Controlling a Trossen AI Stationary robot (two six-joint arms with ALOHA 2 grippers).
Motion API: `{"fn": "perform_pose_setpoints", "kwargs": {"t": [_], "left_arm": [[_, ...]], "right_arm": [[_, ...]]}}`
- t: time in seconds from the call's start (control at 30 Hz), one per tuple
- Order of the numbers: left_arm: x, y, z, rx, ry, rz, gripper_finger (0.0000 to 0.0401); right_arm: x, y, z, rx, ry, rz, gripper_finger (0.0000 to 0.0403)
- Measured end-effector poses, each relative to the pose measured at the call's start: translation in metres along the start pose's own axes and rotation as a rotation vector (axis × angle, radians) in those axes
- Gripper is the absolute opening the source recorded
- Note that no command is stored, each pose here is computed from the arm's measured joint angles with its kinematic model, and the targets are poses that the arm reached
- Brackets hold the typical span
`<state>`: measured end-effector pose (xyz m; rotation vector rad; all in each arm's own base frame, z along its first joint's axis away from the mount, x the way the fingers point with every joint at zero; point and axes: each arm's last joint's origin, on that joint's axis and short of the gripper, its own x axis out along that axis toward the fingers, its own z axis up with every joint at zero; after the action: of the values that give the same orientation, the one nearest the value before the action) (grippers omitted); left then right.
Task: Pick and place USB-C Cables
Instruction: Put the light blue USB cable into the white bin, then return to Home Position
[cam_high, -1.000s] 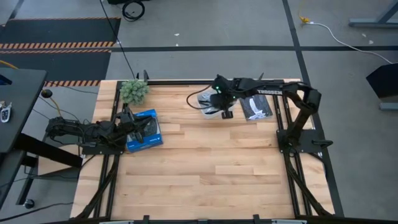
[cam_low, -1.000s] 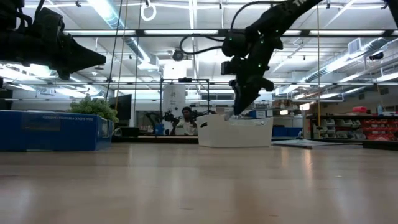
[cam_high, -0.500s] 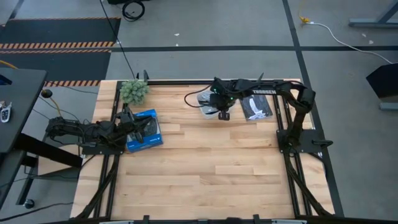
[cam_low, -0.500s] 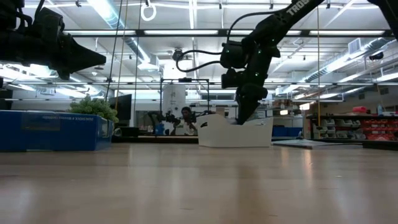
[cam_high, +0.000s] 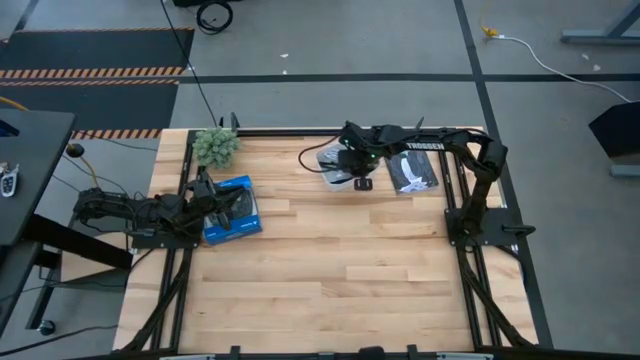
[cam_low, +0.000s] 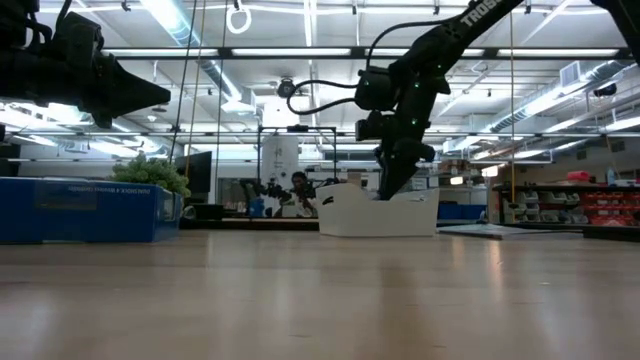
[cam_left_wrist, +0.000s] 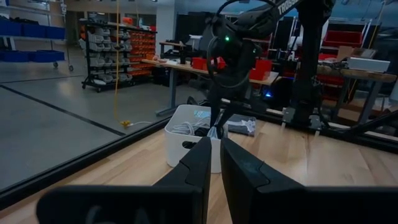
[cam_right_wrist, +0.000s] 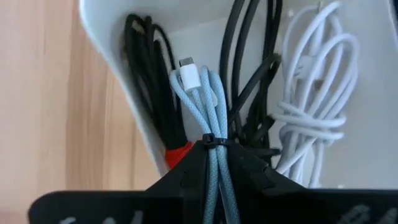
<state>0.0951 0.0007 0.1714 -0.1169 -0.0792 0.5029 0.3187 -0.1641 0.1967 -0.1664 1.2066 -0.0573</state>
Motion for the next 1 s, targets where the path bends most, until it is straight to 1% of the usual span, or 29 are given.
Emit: {"fn": "perform_pose_setpoints", "kwargs": {"t": [0.07,0.27,0.4,0.5,0.8,0.93,1.0], "left_arm": [[0.000,0.000,0.000,0.000,0.000,0.000,0.0043],[0.000,0.000,0.000,0.000,0.000,0.000,0.0043],[0.000,0.000,0.000,0.000,0.000,0.000,0.0043],[0.000,0.000,0.000,0.000,0.000,0.000,0.0043],[0.000,0.000,0.000,0.000,0.000,0.000,0.0043],[0.000,0.000,0.000,0.000,0.000,0.000,0.0043],[0.000,0.000,0.000,0.000,0.000,0.000,0.0043]], "right_arm": [[0.004,-0.001,0.001,0.002,-0.005,0.001,0.0056],[0.026,0.002,-0.003,0.005,0.057,0.032,0.0058],[0.032,0.003,-0.002,0.004,0.063,0.039,0.0067],[0.032,0.003,-0.002,-0.003,0.055,0.042,0.0084],[0.032,-0.002,-0.005,0.013,0.057,0.044,0.0159],[0.032,-0.004,-0.006,0.019,0.058,0.043,0.0178],[0.029,-0.003,-0.006,0.020,0.058,0.063,0.0182]]}}
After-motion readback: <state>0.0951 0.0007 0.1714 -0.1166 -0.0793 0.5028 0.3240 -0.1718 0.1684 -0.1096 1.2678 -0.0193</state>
